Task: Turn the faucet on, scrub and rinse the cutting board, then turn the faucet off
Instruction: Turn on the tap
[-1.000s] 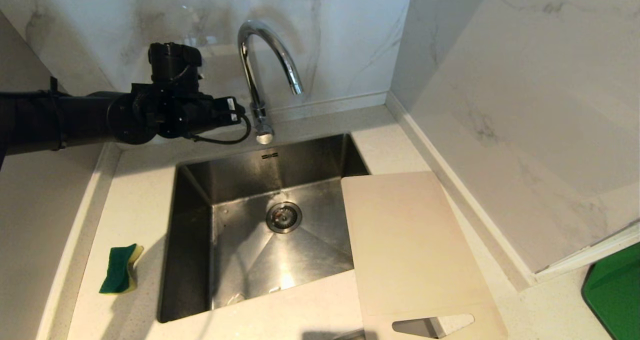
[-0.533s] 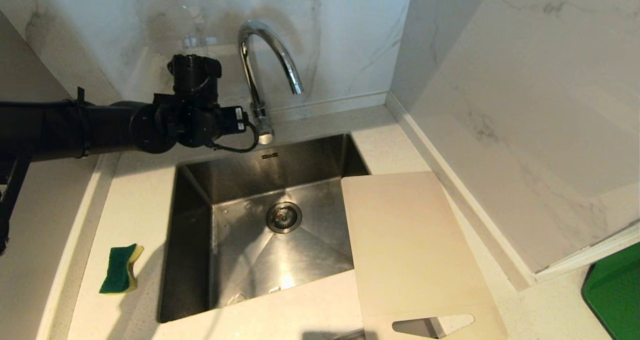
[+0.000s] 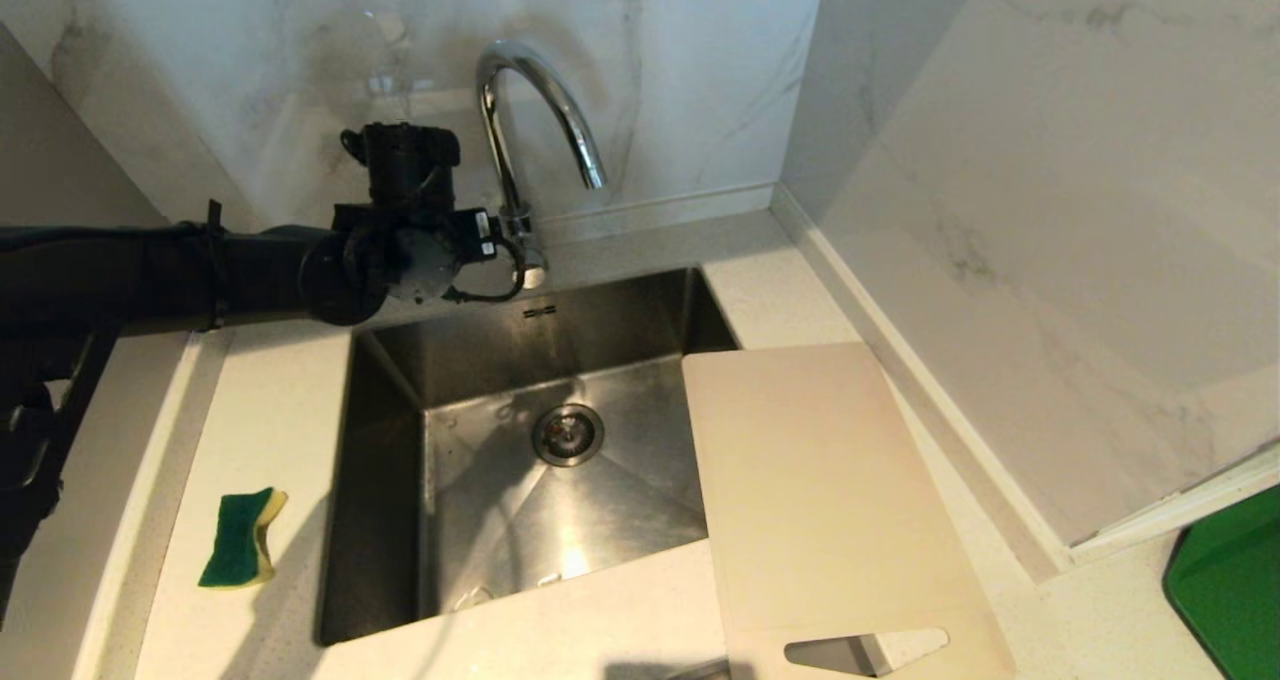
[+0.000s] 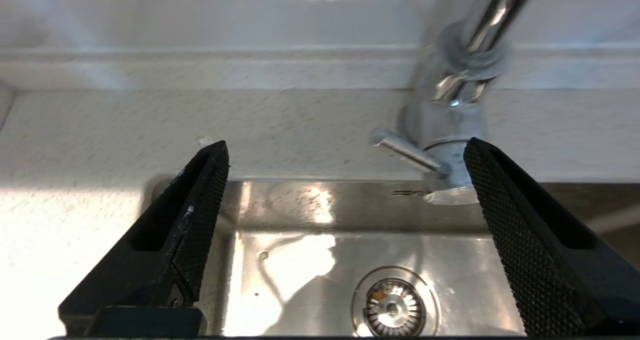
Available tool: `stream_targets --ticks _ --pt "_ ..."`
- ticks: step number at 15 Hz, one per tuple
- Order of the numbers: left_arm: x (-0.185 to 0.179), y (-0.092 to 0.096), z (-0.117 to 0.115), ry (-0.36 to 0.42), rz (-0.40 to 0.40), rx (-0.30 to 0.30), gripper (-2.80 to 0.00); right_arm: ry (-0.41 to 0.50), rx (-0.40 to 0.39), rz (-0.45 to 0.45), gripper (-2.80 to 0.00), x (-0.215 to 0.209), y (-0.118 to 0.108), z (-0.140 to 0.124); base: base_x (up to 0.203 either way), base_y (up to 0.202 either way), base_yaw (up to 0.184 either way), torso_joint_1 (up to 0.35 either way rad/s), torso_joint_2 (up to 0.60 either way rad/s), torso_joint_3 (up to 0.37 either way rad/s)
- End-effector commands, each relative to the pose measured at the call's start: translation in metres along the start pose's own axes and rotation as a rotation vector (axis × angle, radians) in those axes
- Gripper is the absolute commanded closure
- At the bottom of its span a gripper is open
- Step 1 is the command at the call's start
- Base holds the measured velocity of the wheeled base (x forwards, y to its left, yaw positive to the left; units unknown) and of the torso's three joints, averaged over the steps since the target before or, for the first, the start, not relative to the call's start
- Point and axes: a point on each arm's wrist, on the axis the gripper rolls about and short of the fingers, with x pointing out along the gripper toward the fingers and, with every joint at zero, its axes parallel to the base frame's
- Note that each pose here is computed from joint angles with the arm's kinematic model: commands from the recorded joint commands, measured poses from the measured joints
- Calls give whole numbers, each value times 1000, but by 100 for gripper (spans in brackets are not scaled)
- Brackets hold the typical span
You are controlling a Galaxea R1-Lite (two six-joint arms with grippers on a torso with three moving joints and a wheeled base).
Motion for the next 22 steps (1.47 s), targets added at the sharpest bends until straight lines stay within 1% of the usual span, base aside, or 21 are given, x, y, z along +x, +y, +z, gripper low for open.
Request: stream_targets --ticks 1,4,6,8,10,12,14,19,22 --pt "3 -4 -6 -4 -1 -5 -280 -1 1 1 0 0 0 0 0 0 0 0 0 0" --pt "8 -6 -11 -12 3 -11 -280 0 -1 1 0 0 0 0 0 0 0 0 0 0" --pt "12 -7 -13 -46 47 -23 -280 -1 -1 1 0 0 0 0 0 0 0 0 0 0" --pt "16 -9 -19 -60 85 -20 -280 -1 -1 1 0 0 0 0 0 0 0 0 0 0" --pt "15 -16 -22 -89 87 -43 -280 -1 -1 1 0 0 0 0 0 0 0 0 0 0" --pt "17 -23 -32 -110 106 -59 -280 1 1 1 0 0 0 0 0 0 0 0 0 0" --pt "21 -25 -37 -124 108 -73 -280 1 0 1 0 0 0 0 0 0 0 0 0 0" --pt "32 -25 -54 -108 121 -57 -280 -1 -1 1 0 0 0 0 0 0 0 0 0 0" --pt "42 -19 -59 -115 135 -61 -280 1 0 1 0 0 0 0 0 0 0 0 0 0"
